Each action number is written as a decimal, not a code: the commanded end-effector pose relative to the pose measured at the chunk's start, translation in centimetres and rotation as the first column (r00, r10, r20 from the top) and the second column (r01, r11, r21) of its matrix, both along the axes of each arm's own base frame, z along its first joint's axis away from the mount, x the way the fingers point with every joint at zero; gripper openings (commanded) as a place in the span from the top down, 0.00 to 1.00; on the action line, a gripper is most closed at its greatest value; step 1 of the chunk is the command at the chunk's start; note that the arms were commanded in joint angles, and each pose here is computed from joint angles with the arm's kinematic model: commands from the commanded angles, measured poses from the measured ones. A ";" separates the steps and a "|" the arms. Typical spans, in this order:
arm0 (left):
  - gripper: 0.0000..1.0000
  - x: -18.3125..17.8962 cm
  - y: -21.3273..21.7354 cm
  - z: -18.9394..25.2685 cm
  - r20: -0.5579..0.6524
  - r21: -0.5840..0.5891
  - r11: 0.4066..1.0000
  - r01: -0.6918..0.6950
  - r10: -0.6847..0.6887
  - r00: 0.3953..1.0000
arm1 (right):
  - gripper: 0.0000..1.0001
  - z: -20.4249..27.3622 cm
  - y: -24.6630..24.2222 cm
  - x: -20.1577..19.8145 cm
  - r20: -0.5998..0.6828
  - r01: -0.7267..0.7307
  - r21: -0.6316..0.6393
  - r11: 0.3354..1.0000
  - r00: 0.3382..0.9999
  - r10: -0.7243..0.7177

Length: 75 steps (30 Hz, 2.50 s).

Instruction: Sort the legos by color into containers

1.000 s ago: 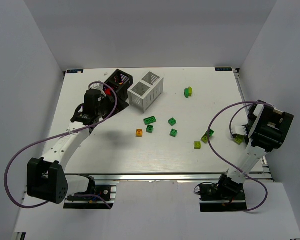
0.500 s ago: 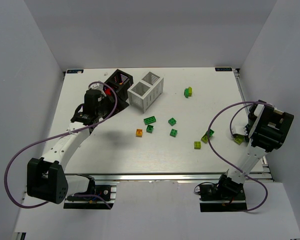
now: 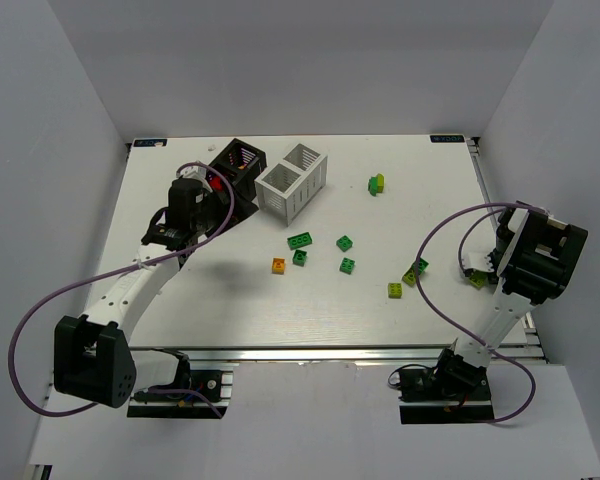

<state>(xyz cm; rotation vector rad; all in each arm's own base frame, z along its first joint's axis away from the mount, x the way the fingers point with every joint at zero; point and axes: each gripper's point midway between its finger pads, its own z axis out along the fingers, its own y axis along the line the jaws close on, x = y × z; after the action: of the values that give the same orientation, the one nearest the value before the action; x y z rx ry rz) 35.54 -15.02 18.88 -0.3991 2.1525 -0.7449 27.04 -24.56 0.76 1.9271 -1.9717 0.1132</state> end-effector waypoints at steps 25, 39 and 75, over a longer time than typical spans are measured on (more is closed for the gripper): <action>0.02 -0.4 -0.2 1.2 0.039 -0.021 1.000 0.004 -0.003 0.999 | 0.30 0.4 3.4 -1.4 -0.026 0.068 0.103 0.992 0.998 -0.066; 0.02 -0.6 -0.2 0.9 0.031 -0.025 1.000 0.002 -0.001 1.000 | 0.26 0.8 1.2 -0.2 -0.009 0.031 0.004 1.000 0.999 -0.031; 0.02 -0.1 -0.4 0.7 0.027 -0.041 0.999 -0.003 0.004 1.000 | 0.46 0.3 -0.9 -0.4 -0.020 0.045 -0.001 0.999 0.999 -0.045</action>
<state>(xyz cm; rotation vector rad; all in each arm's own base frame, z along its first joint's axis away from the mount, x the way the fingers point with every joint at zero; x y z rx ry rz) 35.60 -15.14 18.66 -0.4276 2.1409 -0.7650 26.71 -24.78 0.68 1.8748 -2.0240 0.0942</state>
